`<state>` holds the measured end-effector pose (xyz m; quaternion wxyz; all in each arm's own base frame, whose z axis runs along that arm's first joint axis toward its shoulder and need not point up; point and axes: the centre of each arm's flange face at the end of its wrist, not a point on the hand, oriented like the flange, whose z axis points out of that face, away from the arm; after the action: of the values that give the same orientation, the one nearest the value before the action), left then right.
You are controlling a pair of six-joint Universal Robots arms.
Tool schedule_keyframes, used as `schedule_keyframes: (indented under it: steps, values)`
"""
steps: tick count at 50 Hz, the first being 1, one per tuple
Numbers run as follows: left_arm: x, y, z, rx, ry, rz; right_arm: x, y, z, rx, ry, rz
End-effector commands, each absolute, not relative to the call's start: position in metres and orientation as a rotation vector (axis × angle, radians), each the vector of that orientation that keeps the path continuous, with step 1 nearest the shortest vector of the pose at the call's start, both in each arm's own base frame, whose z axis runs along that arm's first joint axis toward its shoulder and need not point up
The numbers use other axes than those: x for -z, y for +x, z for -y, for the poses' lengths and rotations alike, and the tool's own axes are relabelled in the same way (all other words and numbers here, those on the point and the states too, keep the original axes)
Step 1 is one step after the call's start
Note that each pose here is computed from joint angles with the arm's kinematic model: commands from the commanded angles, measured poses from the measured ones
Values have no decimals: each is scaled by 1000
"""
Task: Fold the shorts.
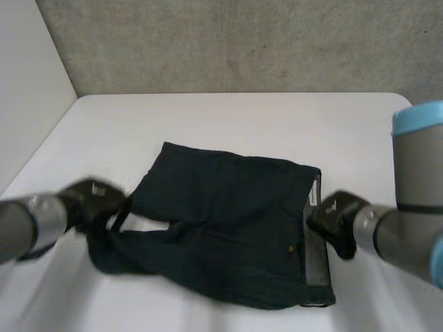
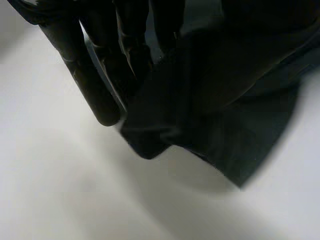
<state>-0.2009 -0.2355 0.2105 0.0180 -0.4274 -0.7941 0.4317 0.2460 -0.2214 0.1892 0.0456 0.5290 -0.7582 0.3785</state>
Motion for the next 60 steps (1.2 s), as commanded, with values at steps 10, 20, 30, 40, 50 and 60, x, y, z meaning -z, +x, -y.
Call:
schedule_keyframes:
  steps: [10,20,30,40,50,60]
  values:
    - [-172,-288,341,-1641,-1244,2349,-187,280,297,-1468,1286,2378]
    - [-170,-287,321,-1541,-1253,2377,-232,264,269,-1676,955,2730]
    - [-181,-284,317,-1562,-1235,2373,-237,250,211,-1395,904,3098]
    - [-181,-281,320,-1568,-1223,2381,-201,245,188,-1394,916,3072]
    - [-186,-284,326,-1609,-1203,2359,-193,268,225,-1640,915,2877]
    - [-197,-300,377,-1952,-1120,2186,-202,297,310,-1880,898,2541]
